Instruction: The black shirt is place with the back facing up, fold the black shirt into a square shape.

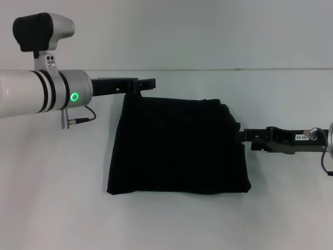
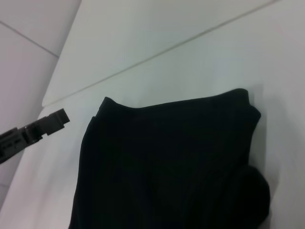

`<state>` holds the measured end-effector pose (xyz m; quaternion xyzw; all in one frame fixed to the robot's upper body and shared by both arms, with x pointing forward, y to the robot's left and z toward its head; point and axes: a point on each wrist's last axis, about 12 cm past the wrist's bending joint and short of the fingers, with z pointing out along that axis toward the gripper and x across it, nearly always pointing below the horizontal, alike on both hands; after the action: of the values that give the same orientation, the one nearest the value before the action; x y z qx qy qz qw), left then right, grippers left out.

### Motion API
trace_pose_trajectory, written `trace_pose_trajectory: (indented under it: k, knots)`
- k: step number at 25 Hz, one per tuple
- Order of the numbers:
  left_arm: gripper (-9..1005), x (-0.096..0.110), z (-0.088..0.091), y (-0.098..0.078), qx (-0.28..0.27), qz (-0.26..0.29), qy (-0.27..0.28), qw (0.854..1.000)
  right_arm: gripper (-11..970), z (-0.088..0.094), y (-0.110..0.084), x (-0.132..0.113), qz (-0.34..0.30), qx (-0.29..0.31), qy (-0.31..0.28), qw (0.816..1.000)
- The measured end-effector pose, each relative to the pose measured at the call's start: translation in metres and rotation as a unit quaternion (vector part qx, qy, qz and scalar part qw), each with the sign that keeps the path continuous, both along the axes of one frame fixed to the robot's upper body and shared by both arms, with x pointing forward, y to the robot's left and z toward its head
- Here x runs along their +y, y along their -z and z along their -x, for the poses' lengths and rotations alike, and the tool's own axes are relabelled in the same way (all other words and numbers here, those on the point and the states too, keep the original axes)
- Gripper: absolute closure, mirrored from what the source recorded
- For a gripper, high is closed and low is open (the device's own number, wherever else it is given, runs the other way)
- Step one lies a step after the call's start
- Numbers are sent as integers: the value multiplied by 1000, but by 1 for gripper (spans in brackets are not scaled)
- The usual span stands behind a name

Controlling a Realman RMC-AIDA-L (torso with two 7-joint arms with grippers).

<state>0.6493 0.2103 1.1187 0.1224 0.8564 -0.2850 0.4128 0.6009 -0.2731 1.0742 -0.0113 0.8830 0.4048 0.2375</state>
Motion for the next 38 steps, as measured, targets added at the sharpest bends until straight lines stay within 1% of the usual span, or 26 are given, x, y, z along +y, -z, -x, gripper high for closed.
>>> trace_pose_trajectory:
  k: [1,7,13,23,31,38]
  knots:
    - [312,0,1,1,0,-1,1,1000,174,0,1,1,-6,2,4,1000]
    - [312,0,1,0,-7,-7,6,1000,177,0,2,7,-37,1,23,999]
    - [312,0,0,-2,-13,-10,10,1000,179,1,2,8,-51,12,33,998]
    - [313,-2,0,-2,-20,-17,17,1000,183,5,9,10,-53,34,37,997]
    - [313,-2,1,-1,-22,-20,20,999,187,6,12,20,-56,39,33,997]
    - [313,-1,1,-1,-24,-22,20,999,190,9,15,19,-58,44,36,997]
